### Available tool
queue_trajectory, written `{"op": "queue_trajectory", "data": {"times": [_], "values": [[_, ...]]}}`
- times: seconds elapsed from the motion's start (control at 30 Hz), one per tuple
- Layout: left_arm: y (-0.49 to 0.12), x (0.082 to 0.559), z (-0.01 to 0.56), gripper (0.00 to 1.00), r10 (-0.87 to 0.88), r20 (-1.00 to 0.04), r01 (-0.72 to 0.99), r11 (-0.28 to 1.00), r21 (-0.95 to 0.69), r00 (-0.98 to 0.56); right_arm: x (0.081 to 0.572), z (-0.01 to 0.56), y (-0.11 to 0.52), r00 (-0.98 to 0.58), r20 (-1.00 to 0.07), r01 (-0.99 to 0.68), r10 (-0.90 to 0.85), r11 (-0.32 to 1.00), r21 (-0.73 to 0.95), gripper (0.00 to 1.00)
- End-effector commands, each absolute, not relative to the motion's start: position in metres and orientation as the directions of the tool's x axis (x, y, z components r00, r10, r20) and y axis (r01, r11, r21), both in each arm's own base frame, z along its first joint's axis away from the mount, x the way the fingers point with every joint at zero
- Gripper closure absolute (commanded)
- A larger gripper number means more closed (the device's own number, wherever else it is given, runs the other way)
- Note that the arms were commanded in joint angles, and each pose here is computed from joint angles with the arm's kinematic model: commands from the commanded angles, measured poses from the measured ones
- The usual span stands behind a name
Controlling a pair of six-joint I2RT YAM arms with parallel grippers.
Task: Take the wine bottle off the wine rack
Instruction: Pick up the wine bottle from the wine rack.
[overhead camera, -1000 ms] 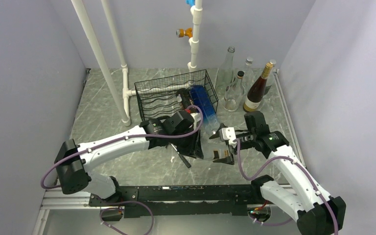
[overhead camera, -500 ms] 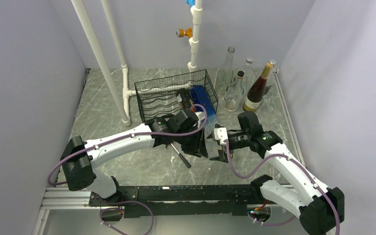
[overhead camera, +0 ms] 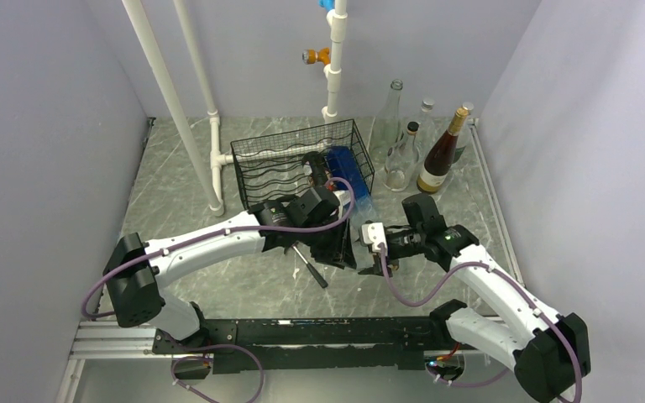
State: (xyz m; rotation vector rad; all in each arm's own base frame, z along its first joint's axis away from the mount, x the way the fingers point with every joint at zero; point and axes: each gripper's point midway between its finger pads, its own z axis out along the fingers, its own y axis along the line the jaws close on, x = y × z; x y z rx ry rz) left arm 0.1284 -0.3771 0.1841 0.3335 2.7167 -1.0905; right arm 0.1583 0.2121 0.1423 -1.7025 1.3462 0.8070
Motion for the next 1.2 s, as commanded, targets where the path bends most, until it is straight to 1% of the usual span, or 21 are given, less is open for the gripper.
{"op": "queue_trajectory", "data": {"times": [0.0,0.03,0.13,0.2,0.27,0.33,0.4,0.47,0.57,0.63,0.77,0.87,0.9,1.03,1.17], "values": [[-0.416,0.134,0.258,1.00,0.093,-0.383,0.377,0.485,-0.789,-0.919,0.158,0.148,0.219,0.291,-0.861,-0.956,-0.417,-0.159,-0.247,0.40],[-0.416,0.134,0.259,1.00,0.093,-0.384,0.379,0.476,-0.793,-0.919,0.156,0.148,0.220,0.293,-0.862,-0.955,-0.413,-0.170,-0.243,0.47],[-0.415,0.131,0.263,0.88,0.093,-0.390,0.388,0.447,-0.806,-0.916,0.150,0.153,0.220,0.293,-0.869,-0.953,-0.398,-0.194,-0.232,0.70],[-0.413,0.130,0.264,0.77,0.085,-0.396,0.393,0.427,-0.815,-0.914,0.146,0.155,0.219,0.297,-0.874,-0.950,-0.385,-0.212,-0.229,0.81],[-0.411,0.130,0.265,0.63,0.073,-0.404,0.396,0.412,-0.820,-0.912,0.145,0.158,0.218,0.296,-0.878,-0.950,-0.376,-0.212,-0.229,0.90],[-0.407,0.130,0.264,0.50,0.065,-0.410,0.400,0.402,-0.823,-0.910,0.146,0.160,0.217,0.286,-0.884,-0.953,-0.371,-0.205,-0.223,0.96],[-0.405,0.130,0.265,0.41,0.057,-0.416,0.404,0.389,-0.828,-0.907,0.145,0.162,0.217,0.277,-0.889,-0.955,-0.364,-0.202,-0.215,0.99],[-0.404,0.130,0.265,0.35,0.054,-0.418,0.407,0.375,-0.833,-0.907,0.146,0.163,0.217,0.269,-0.894,-0.958,-0.359,-0.197,-0.209,1.00],[-0.404,0.127,0.264,0.29,0.061,-0.421,0.414,0.351,-0.840,-0.905,0.146,0.164,0.216,0.258,-0.898,-0.961,-0.356,-0.190,-0.201,1.00],[-0.403,0.126,0.262,0.27,0.068,-0.424,0.421,0.342,-0.840,-0.903,0.147,0.166,0.216,0.252,-0.902,-0.963,-0.351,-0.184,-0.198,1.00],[-0.397,0.125,0.259,0.20,0.073,-0.456,0.451,0.351,-0.821,-0.887,0.147,0.172,0.213,0.243,-0.911,-0.966,-0.333,-0.170,-0.196,1.00],[-0.390,0.130,0.266,0.04,0.038,-0.532,0.510,0.346,-0.787,-0.846,0.147,0.177,0.210,0.247,-0.916,-0.965,-0.317,-0.163,-0.204,1.00],[-0.387,0.132,0.267,0.01,0.022,-0.555,0.527,0.345,-0.777,-0.832,0.147,0.178,0.209,0.248,-0.917,-0.965,-0.313,-0.162,-0.206,1.00],[-0.377,0.138,0.274,0.00,-0.023,-0.642,0.599,0.338,-0.726,-0.766,0.146,0.183,0.207,0.254,-0.920,-0.964,-0.298,-0.157,-0.215,1.00],[-0.372,0.142,0.273,0.01,-0.048,-0.705,0.655,0.329,-0.680,-0.708,0.146,0.190,0.205,0.245,-0.930,-0.966,-0.275,-0.145,-0.212,1.00]]}}
